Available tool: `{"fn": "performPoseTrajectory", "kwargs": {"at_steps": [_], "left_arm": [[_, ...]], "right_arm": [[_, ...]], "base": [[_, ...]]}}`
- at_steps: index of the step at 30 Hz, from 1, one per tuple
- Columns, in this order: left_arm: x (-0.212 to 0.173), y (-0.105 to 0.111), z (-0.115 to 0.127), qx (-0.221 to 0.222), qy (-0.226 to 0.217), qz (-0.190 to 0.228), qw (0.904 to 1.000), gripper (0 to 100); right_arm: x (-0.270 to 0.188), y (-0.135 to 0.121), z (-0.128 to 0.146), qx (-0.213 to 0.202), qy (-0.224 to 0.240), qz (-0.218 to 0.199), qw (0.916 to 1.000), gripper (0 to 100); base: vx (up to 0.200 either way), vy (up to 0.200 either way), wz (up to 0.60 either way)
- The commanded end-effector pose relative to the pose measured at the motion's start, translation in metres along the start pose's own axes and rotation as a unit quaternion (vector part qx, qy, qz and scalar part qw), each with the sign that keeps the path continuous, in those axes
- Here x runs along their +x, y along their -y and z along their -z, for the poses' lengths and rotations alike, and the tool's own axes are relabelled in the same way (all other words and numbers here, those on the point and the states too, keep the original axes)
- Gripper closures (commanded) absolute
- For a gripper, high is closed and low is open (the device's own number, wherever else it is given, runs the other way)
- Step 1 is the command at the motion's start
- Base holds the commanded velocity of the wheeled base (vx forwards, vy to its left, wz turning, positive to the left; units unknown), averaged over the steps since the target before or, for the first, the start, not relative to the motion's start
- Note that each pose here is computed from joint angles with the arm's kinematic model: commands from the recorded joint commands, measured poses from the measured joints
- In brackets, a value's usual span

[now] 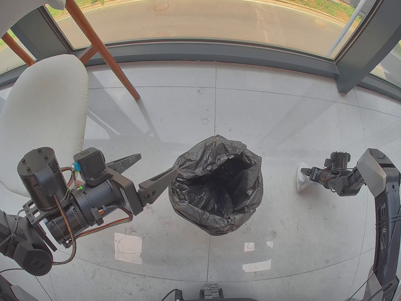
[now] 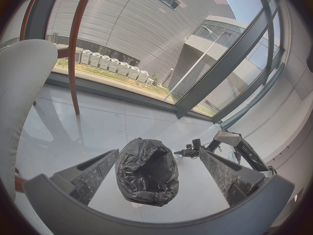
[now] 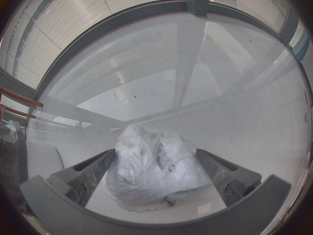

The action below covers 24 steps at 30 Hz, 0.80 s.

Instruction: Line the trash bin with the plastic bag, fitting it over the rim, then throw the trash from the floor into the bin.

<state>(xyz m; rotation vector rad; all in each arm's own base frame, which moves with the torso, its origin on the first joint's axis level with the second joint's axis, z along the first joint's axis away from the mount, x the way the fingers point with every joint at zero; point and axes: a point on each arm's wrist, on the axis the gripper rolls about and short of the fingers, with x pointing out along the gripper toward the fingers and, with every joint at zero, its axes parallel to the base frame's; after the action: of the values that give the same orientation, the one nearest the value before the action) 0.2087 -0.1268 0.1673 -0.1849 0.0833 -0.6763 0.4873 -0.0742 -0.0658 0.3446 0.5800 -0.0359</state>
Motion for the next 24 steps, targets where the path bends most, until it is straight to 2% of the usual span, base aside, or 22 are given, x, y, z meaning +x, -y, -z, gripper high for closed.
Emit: {"fn": "performPoseTrajectory", "kwargs": {"at_steps": [1,5,12,13,18,19,24], "left_arm": [[0.0,-0.001,0.002,-0.001,-0.004,-0.004,1.0,0],[0.0,-0.002,0.002,-0.001,-0.004,-0.005,1.0,0],[0.001,-0.002,0.0,0.0,-0.001,-0.005,1.0,0],[0.0,-0.002,0.001,0.0,-0.001,-0.005,1.0,0],[0.0,-0.002,0.002,0.0,-0.003,-0.006,1.0,0],[-0.001,-0.002,0.002,0.0,-0.004,-0.006,1.0,0],[0.0,-0.002,0.001,0.0,-0.001,-0.005,1.0,0]], "right_arm": [[0.012,0.003,0.013,0.002,-0.018,0.004,0.9998,100],[0.01,-0.006,0.014,-0.002,-0.021,-0.002,0.9998,100],[-0.019,-0.031,-0.007,-0.012,-0.013,-0.018,0.9997,100],[-0.038,-0.038,-0.02,-0.013,-0.005,-0.021,0.9997,100],[-0.082,-0.048,-0.04,-0.012,0.002,-0.042,0.999,100],[-0.107,-0.053,-0.048,-0.013,0.006,-0.054,0.9984,100],[-0.17,-0.072,-0.074,-0.023,0.039,-0.087,0.9952,100]], "base": [[0.0,0.0,0.0],[0.0,0.0,0.0],[0.0,0.0,0.0],[0.0,0.0,0.0],[0.0,0.0,0.0],[0.0,0.0,0.0],[0.0,0.0,0.0]]}}
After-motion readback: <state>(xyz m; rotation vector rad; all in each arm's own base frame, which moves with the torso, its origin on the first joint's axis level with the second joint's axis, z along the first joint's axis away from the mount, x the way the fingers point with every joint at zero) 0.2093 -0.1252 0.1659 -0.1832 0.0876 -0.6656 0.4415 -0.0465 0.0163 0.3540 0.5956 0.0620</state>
